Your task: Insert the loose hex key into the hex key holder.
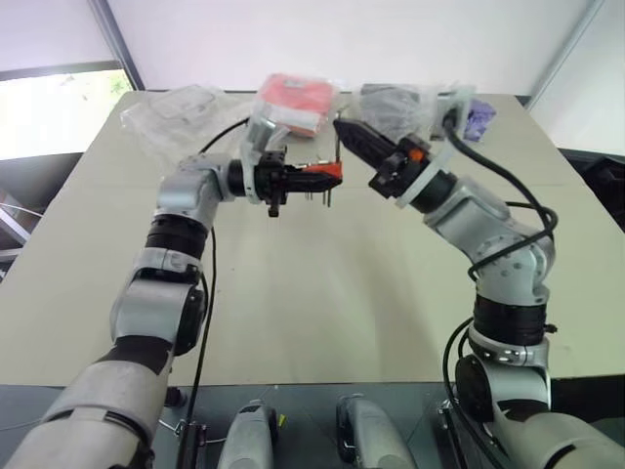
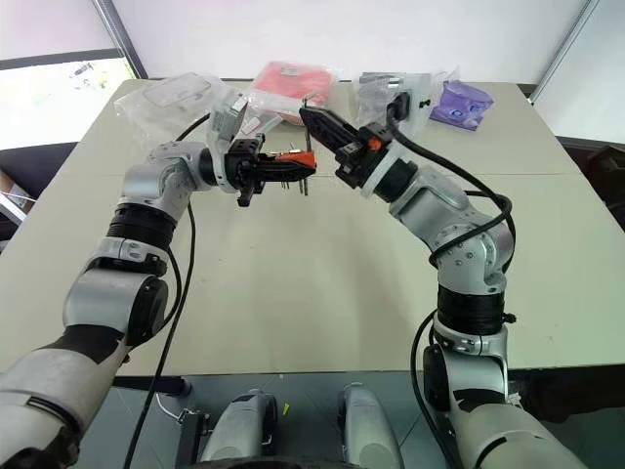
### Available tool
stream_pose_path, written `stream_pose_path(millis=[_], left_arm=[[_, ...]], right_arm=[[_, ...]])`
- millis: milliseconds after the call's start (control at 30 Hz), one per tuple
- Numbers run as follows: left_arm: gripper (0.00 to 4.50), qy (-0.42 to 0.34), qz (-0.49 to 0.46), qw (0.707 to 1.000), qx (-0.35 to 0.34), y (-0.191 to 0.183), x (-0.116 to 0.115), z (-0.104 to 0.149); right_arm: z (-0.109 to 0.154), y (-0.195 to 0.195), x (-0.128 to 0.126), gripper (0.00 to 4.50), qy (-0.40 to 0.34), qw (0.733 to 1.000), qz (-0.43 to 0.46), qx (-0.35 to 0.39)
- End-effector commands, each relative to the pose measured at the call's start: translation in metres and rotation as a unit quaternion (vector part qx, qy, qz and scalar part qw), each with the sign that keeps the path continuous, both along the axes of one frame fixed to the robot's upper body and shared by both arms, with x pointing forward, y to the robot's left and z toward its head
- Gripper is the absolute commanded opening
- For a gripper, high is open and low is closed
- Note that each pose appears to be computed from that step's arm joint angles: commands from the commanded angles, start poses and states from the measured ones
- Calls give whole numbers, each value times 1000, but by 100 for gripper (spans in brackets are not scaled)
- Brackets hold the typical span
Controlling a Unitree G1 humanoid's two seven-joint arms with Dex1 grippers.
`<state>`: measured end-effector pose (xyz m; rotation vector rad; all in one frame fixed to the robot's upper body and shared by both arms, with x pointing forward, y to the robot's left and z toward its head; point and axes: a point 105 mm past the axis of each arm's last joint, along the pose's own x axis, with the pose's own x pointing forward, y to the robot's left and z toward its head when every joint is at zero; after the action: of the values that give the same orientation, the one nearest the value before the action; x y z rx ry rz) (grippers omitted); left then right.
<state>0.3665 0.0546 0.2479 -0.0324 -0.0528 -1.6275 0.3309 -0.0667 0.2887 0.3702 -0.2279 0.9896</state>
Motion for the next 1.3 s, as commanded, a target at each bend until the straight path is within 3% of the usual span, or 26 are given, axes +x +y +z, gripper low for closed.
stream_pose_path(millis=[33,833,933,1133,1167,1300], left_arm=[[0,-55,-6,998,-20,0,-6,25],[0,-57,6,997,-46,2,-4,34],[0,-56,9,997,-47,3,-4,34],[0,-54,11,997,-44,5,-4,32],[0,-55,12,998,-42,5,-3,31],[0,-46,27,998,-33,10,0,24]], right_arm=[[-1,6,-2,4,0,1000,17,-16],[-13,-6,-3,4,14,999,1,-35],[-13,-7,-3,105,15,999,-1,-35],[-14,-10,1,420,17,999,-14,-40],[-14,-11,2,445,16,999,-17,-40],[-13,-20,0,445,11,999,-28,-43]])
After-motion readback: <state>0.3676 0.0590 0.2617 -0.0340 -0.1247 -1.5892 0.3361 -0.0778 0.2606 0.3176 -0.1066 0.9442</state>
